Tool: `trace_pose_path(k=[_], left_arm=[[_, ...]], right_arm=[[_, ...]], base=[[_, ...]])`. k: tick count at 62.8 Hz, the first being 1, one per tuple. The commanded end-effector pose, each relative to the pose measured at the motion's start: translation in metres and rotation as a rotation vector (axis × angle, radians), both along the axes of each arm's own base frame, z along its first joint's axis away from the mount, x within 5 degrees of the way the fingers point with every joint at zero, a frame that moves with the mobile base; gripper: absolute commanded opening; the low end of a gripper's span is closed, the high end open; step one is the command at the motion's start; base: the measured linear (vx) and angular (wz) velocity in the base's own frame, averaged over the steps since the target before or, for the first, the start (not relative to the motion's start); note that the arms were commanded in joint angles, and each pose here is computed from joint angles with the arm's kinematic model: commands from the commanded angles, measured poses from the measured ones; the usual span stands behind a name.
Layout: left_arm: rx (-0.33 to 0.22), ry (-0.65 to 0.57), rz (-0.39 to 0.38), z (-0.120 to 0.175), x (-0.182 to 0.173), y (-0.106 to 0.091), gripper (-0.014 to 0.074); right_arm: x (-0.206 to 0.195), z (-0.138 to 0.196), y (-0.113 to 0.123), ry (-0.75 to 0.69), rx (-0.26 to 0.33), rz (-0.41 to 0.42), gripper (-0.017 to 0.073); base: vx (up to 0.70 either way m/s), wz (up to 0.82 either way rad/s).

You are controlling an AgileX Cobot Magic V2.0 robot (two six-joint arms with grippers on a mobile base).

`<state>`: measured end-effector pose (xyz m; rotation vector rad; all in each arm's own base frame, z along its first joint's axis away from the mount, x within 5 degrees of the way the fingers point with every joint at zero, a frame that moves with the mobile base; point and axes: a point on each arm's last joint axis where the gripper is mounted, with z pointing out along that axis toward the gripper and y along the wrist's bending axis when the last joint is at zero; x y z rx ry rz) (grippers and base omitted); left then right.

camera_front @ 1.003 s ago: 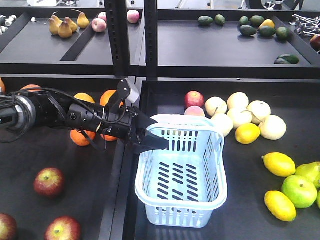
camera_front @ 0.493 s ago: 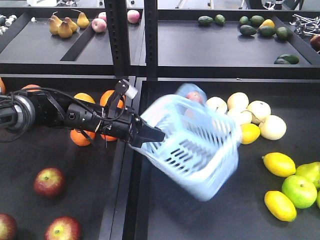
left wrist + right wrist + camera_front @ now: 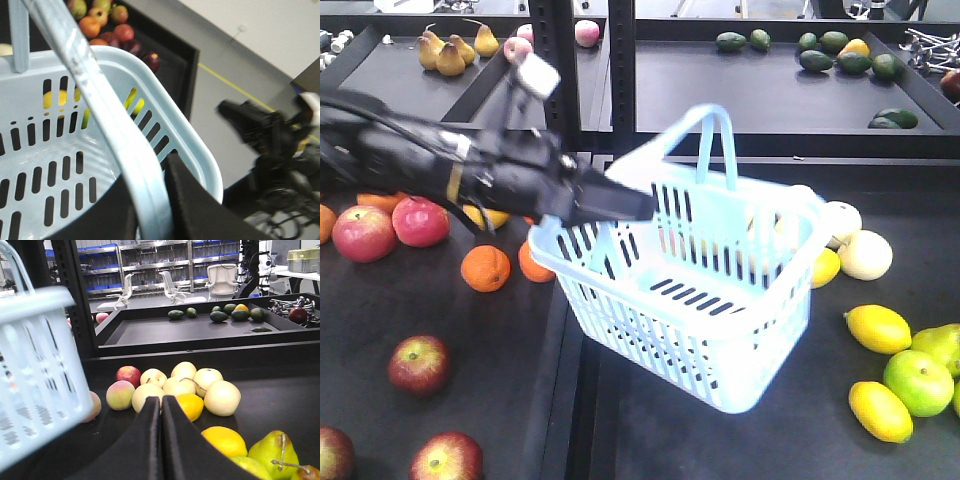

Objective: Pick three apples into basket with both arms
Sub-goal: 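Close the left gripper on the basket handle and lift the basket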

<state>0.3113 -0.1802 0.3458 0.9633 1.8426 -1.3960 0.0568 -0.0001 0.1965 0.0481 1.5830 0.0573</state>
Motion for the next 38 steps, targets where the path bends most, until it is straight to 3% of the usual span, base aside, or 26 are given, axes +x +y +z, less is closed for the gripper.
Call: trace_pose_path(k=[1, 17, 30, 38], left_arm=[[0.0, -0.048, -0.055, 0.043, -0.038, 0.008, -0.0008], [-0.026, -0.077, -0.009, 0.066, -0.102, 0.029, -0.0008], [-0.025, -0.088, 0.13, 0.045, -0.15, 0.049, -0.0008], [-0.027, -0.091, 0.173, 0.03, -0.175, 0.059, -0.0008]], right_arm=[[-0.001, 0.003, 0.0, -0.07, -0.012, 0.003, -0.0008], [-0.001, 0.003, 0.0, -0.07, -0.012, 0.003, -0.0008], [-0.001, 0.003, 0.0, -0.07, -0.012, 0.003, -0.0008], [-0.001, 0.003, 0.0, -0.07, -0.012, 0.003, -0.0008]], base=[[0.0, 0.0], [0.0, 0.0], [0.0, 0.0], [0.0, 0.0]])
